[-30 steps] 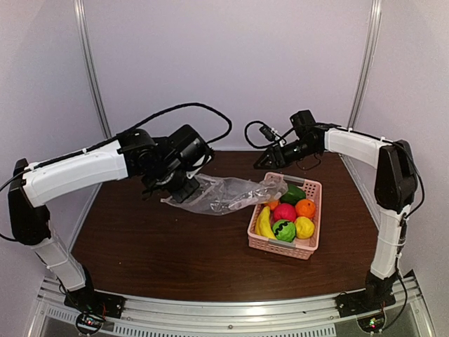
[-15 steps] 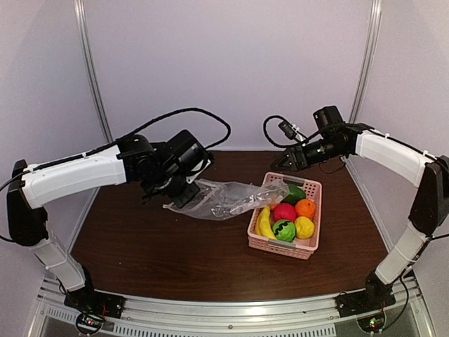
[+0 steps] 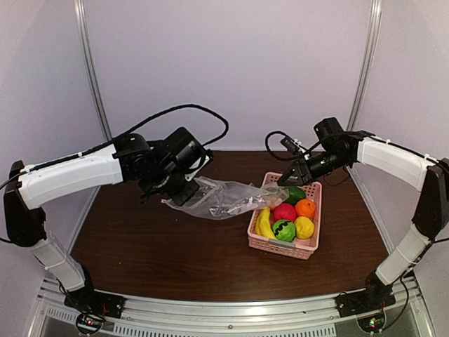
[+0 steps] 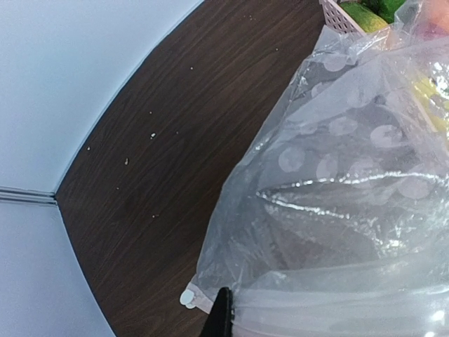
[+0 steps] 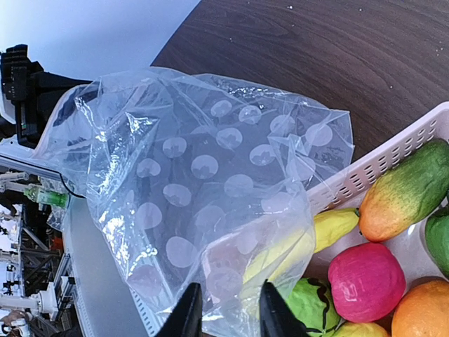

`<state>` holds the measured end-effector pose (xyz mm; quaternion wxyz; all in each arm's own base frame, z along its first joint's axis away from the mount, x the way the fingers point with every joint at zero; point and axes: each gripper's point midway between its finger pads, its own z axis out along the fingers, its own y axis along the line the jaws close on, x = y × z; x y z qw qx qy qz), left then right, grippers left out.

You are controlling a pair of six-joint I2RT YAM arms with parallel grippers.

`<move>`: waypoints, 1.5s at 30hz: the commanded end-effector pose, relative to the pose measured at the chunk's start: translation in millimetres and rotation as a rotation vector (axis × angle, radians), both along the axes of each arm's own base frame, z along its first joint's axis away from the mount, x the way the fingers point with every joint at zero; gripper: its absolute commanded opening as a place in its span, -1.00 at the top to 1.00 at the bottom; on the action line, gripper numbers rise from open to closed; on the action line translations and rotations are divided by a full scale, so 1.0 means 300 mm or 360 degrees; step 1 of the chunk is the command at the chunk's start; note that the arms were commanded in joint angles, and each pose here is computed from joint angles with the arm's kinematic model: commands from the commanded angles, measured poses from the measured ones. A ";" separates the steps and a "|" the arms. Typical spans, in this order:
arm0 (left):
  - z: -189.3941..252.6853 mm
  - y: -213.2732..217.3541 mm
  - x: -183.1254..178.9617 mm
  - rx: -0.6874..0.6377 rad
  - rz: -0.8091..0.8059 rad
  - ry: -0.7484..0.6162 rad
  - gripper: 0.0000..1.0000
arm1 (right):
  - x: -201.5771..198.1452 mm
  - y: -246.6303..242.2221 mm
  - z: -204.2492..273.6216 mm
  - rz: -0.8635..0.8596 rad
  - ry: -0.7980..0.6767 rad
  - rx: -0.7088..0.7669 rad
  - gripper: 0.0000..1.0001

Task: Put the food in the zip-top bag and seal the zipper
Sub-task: Adjust the zipper food storage bag at the center of the board.

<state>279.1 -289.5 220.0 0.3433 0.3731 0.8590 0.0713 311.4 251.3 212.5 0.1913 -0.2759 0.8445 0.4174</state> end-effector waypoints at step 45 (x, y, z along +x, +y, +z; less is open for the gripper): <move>0.030 0.086 0.066 -0.0321 0.0449 0.0200 1.00 | 0.376 -0.303 0.254 -0.0422 -0.0592 -0.0260 -0.35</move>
